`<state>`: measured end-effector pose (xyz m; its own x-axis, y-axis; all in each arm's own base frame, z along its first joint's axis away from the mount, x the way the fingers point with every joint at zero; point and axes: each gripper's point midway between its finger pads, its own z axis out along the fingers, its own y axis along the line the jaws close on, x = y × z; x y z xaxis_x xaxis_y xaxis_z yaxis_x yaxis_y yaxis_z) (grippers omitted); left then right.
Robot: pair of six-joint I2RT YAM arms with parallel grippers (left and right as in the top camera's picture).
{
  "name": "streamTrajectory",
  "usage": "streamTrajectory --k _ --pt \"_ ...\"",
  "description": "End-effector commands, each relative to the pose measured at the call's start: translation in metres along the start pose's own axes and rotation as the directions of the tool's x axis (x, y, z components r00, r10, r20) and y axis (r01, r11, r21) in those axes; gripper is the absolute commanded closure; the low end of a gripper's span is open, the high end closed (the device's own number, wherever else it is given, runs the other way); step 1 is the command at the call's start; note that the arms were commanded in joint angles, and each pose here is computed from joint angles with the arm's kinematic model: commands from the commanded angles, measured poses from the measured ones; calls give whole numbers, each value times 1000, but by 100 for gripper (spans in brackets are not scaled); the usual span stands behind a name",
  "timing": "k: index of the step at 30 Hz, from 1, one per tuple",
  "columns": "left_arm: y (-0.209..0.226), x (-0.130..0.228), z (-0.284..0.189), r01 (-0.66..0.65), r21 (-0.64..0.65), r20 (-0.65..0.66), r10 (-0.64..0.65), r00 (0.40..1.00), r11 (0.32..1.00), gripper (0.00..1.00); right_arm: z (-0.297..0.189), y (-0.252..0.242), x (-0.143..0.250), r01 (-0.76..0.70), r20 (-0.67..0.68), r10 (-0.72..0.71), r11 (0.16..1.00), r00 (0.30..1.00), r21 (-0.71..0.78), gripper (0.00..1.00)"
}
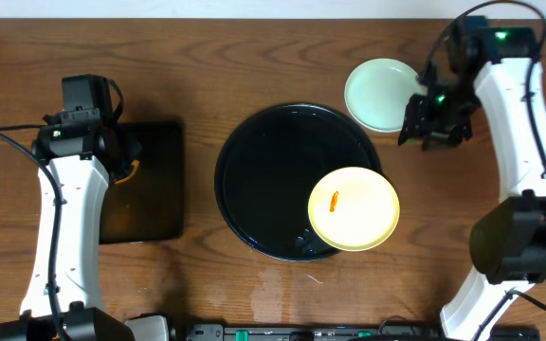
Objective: Clean dirty plates on tray and stack at the side
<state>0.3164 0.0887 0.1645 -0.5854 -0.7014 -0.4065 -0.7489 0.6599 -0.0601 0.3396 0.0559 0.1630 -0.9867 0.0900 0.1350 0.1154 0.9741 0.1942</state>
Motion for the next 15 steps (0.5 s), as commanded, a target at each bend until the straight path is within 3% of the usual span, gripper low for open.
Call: streamTrajectory --k 1,10,13,15 --pt "2 1 2 -12 -10 -3 12 1000 1000 92 13 -20 12 -110 -22 118 968 993 225 49" --pt "2 1 6 -14 -15 -10 14 1000 1000 92 56 -15 54 -57 -164 107 958 981 281 40" --pt "0 2 13 -18 -23 -20 17 1000 1000 92 67 -12 63 -46 -173 95 964 980 263 3" --pt "-1 3 18 -21 -31 -31 20 999 999 92 74 -8 65 -43 -165 82 973 983 226 4"
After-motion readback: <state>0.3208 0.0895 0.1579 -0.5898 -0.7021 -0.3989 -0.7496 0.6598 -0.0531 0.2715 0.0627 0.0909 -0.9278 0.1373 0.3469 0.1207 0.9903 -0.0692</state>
